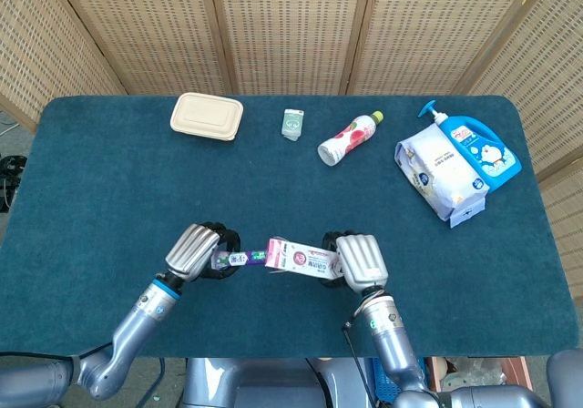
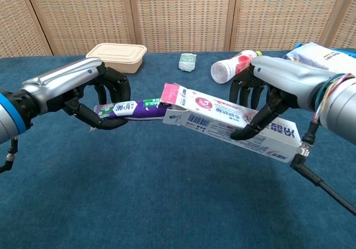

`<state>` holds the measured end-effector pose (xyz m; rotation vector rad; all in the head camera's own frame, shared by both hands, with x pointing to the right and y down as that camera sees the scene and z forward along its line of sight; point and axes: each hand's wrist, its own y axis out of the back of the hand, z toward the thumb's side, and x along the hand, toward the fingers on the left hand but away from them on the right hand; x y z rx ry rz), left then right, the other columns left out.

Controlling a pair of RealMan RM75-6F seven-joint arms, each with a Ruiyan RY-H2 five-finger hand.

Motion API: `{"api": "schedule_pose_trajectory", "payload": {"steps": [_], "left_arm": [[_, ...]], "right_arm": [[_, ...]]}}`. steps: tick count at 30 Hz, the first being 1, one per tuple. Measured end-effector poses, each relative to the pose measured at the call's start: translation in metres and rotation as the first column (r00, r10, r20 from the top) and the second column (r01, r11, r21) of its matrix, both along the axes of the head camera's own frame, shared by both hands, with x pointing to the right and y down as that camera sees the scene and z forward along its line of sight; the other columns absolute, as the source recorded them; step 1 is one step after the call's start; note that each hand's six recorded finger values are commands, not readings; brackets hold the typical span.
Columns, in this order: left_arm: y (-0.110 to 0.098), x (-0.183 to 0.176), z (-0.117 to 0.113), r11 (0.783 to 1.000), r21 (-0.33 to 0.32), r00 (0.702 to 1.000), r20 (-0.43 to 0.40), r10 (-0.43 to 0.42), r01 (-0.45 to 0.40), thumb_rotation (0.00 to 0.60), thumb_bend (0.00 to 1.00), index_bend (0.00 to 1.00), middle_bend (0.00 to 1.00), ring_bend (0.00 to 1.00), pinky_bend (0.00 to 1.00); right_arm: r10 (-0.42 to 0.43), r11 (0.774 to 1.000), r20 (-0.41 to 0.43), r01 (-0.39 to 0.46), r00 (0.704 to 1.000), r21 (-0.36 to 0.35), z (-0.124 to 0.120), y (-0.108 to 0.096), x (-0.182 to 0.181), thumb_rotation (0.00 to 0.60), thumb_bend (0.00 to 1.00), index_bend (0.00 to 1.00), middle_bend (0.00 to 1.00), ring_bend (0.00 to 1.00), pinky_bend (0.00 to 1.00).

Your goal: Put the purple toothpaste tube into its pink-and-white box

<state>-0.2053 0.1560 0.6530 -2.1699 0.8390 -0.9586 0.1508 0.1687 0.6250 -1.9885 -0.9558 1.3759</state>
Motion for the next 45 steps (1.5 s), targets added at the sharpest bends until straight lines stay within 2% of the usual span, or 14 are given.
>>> {"api": "schedule_pose_trajectory", "payload": {"steps": [7, 23, 45], "left_arm": [[-0.001, 0.003, -0.002, 1.000, 0.001, 1.000, 0.000, 0.006, -0.006, 0.600, 0.50, 0.85, 0.60, 0.43, 0.46], [-0.008, 0.008, -0.010, 0.998, -0.059, 0.999, 0.032, 0.003, -0.001, 0.600, 0.50, 0.85, 0.60, 0.43, 0.46], [-0.010, 0.022, -0.023, 0.998, -0.059, 0.998, 0.059, 0.022, -0.019, 0.600, 0.50, 0.84, 0.59, 0.43, 0.45]], "right_arm": [[-0.003, 1.000, 0.025, 0.004, 1.000, -0.024, -0.001, 0.002, -0.002, 0.600, 0.16, 0.65, 0.53, 0.44, 0.50], [-0.051, 0.997, 0.091, 0.055, 0.995, -0.046, -0.001, 0.004, -0.009, 0.600, 0.16, 0.65, 0.53, 0.44, 0.50], [-0.071, 0.996, 0.120, 0.077, 0.990, -0.045, 0.000, 0.007, -0.014, 0.600, 0.16, 0.65, 0.53, 0.44, 0.50]]}}
